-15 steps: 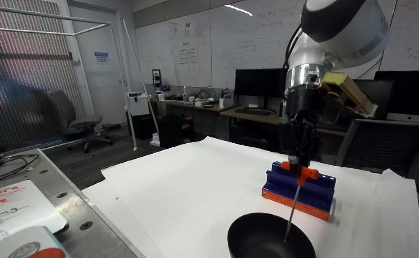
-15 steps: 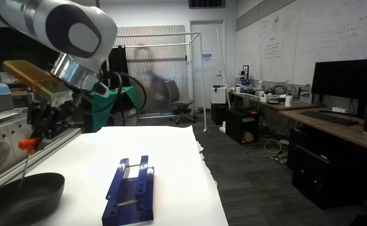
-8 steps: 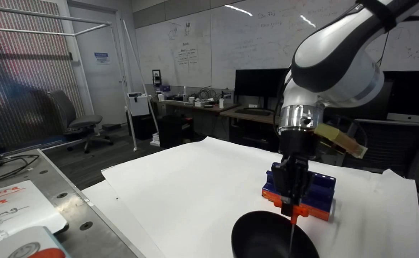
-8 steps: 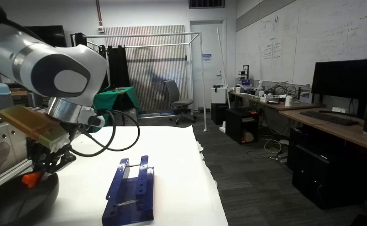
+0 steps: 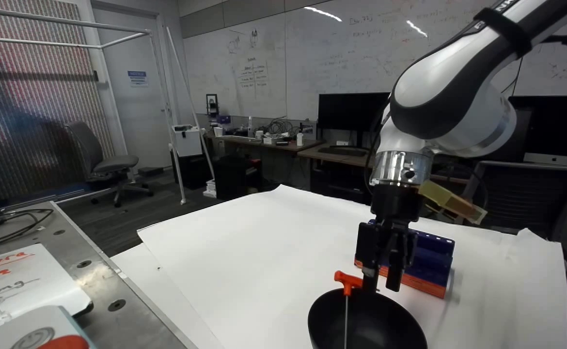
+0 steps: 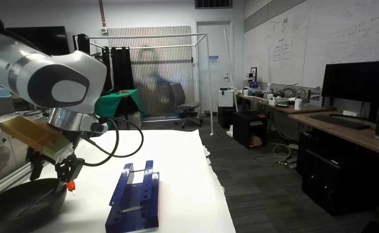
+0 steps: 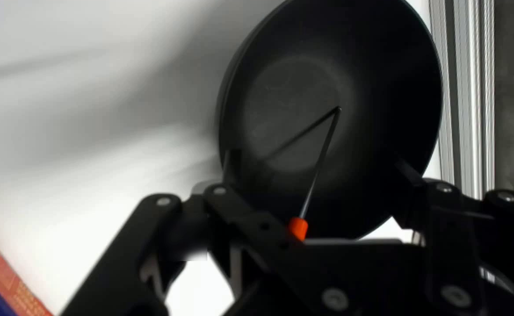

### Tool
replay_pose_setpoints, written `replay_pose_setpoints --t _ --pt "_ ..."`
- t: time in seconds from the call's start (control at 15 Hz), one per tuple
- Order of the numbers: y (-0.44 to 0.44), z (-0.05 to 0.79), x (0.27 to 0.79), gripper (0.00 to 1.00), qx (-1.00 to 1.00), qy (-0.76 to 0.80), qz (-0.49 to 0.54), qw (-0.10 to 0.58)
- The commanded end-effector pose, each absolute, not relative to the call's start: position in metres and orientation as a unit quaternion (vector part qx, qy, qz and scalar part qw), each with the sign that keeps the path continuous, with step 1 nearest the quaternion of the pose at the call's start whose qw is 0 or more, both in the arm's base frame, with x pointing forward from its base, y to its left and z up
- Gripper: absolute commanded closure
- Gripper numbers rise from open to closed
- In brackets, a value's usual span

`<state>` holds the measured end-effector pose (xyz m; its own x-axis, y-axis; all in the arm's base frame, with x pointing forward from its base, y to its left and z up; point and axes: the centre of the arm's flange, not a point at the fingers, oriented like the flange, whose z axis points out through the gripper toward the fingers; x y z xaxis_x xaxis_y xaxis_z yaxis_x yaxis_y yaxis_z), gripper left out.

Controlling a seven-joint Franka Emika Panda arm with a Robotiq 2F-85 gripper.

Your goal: Put the red object in the bowl

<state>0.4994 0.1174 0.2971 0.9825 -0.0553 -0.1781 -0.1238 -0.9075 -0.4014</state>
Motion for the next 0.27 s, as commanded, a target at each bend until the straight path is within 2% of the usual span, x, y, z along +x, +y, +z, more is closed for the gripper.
replay_pose_setpoints --t 0.0,0.2 --pt "0.102 0.338 0.497 0.00 -0.981 0.045 0.024 0.186" --pt "0.082 0.380 0.497 0.00 -0.988 0.045 -0.052 0.139"
